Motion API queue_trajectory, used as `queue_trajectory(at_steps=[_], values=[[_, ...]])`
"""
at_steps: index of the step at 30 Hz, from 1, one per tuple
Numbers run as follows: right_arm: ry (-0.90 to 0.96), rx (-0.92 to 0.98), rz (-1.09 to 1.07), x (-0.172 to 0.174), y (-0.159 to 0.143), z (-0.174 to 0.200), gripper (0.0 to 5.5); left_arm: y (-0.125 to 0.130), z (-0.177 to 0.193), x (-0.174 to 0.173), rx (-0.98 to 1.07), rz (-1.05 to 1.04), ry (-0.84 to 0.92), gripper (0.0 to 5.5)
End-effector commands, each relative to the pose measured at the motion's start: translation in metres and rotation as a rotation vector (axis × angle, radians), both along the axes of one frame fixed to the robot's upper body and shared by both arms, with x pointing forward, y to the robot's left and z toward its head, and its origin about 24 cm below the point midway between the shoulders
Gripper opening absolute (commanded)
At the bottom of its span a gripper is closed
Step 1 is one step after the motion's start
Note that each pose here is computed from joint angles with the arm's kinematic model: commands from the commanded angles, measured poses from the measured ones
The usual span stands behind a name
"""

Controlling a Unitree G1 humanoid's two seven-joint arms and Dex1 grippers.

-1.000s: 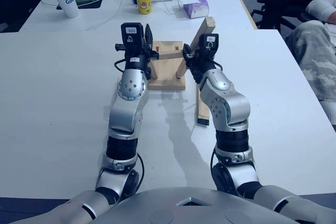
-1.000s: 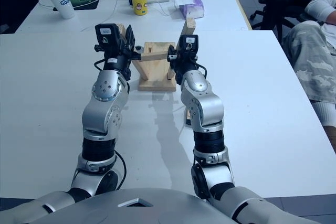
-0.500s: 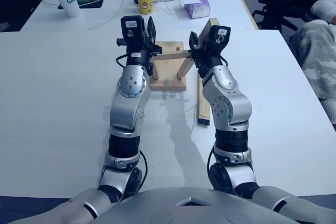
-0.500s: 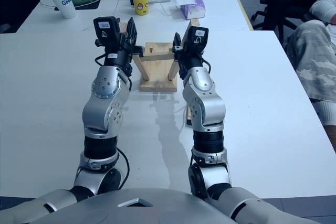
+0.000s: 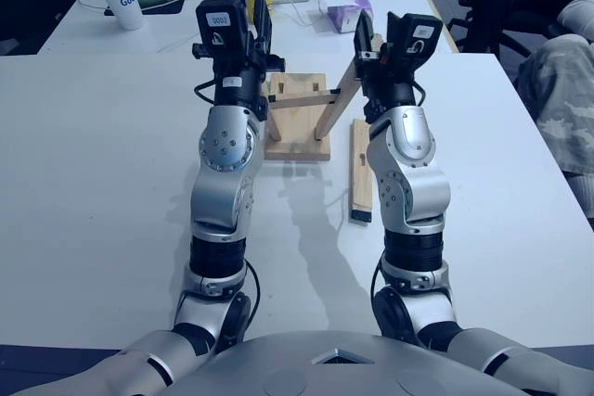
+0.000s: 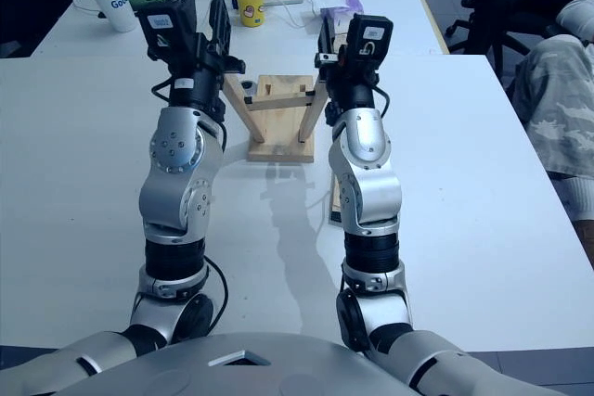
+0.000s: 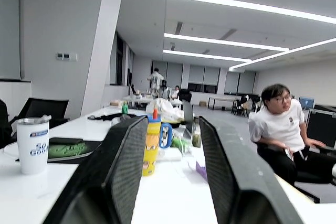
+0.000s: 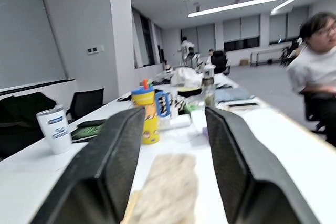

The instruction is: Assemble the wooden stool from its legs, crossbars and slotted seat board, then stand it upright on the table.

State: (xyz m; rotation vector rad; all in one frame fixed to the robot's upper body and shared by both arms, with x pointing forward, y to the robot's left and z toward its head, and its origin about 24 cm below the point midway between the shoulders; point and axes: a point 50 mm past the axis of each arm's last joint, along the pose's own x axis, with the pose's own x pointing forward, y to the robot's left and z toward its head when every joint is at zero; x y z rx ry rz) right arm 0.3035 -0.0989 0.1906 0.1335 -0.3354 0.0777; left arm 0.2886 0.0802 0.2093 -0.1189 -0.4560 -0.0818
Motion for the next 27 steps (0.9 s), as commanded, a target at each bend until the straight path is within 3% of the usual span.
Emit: queue_trajectory(at_steps=[1, 7, 9, 12, 16, 20, 27], values=[[-0.122, -0.034, -0.025, -0.003, -0.001, 0.021, 2.07, 0.006, 0.016, -0.004, -0.039, 0.011, -0.1, 1.77], [-0.12, -0.027, -0.259, 0.011, -0.046, 0.025, 2.07, 0.061, 0.025, -0.003, -0.128, 0.236, -0.17, 1.77], [-0.057, 0.003, -0.347, 0.017, -0.066, 0.017, 1.8, 0.085, 0.019, -0.002, -0.154, 0.335, -0.145, 1.79], [0.103, 0.057, -0.438, 0.024, -0.09, -0.01, 1.27, 0.102, -0.007, 0.004, -0.133, 0.391, -0.001, 1.34], [0.294, 0.028, -0.41, 0.022, -0.092, -0.053, 0.63, 0.092, -0.054, 0.01, -0.049, 0.308, 0.231, 0.73], [0.329, 0.028, -0.308, 0.019, -0.073, -0.064, 0.04, 0.079, -0.075, 0.008, -0.02, 0.244, 0.305, 0.15], [0.443, 0.139, -0.224, 0.019, -0.066, -0.078, 0.0, 0.078, -0.079, 0.011, 0.001, 0.209, 0.357, 0.01]])
